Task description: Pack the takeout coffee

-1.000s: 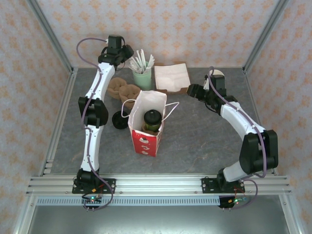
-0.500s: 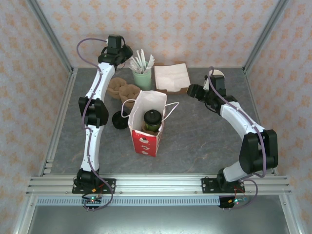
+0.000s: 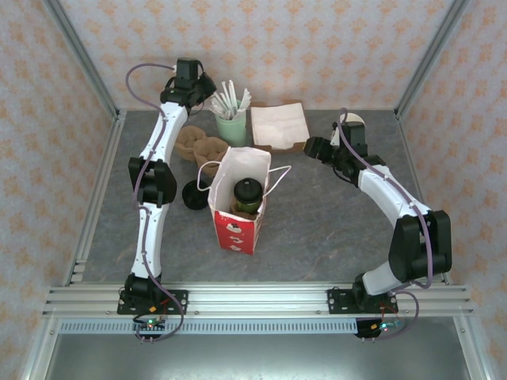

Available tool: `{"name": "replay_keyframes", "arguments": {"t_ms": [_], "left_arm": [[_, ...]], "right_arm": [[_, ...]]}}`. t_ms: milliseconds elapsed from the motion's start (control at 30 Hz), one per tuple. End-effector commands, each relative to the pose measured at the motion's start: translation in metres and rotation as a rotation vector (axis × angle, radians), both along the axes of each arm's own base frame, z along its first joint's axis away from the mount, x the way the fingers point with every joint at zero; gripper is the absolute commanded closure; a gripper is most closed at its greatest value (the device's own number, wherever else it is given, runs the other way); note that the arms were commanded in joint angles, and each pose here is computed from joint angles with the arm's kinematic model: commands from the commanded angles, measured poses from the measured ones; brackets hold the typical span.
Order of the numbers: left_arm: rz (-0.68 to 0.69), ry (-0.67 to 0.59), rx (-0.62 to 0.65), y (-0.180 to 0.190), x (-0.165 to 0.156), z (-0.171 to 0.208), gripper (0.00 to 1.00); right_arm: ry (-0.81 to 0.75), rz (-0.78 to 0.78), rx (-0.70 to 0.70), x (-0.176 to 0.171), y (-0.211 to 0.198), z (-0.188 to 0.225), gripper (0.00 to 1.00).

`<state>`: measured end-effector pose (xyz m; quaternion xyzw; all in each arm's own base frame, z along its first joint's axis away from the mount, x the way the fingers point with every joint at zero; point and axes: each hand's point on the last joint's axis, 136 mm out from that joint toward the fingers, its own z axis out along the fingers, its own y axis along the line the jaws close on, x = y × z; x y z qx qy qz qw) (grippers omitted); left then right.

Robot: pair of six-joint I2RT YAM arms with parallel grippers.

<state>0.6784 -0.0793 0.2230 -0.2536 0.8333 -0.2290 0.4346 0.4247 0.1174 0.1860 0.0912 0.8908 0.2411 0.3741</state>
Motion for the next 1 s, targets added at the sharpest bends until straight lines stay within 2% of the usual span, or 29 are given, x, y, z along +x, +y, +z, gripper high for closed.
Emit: {"name": "replay_keyframes", "arguments": {"t_ms": [0, 200, 267, 500, 733, 967], "left_arm": [[0.017, -0.009, -0.005, 0.007, 0.004, 0.001, 0.89], [0.009, -0.041, -0.005, 0.007, 0.005, 0.014, 1.0], [0.002, -0.064, -0.001, 0.006, 0.003, 0.027, 1.0], [-0.052, -0.202, 0.049, -0.002, -0.014, 0.101, 1.0], [-0.112, -0.342, 0.162, -0.016, -0.051, 0.183, 1.0], [-0.166, -0.403, 0.213, -0.028, -0.078, 0.221, 1.0]], "right_arm": [[-0.013, 0.02, -0.009, 0.0, 0.004, 0.004, 0.28], [-0.015, 0.022, -0.006, 0.0, 0.004, 0.006, 0.28], [-0.015, 0.023, -0.005, 0.0, 0.004, 0.006, 0.28], [-0.026, 0.031, 0.005, 0.0, 0.006, 0.013, 0.28], [-0.038, 0.042, 0.022, 0.001, 0.01, 0.019, 0.29], [-0.041, 0.047, 0.027, 0.0, 0.012, 0.021, 0.29]]}}
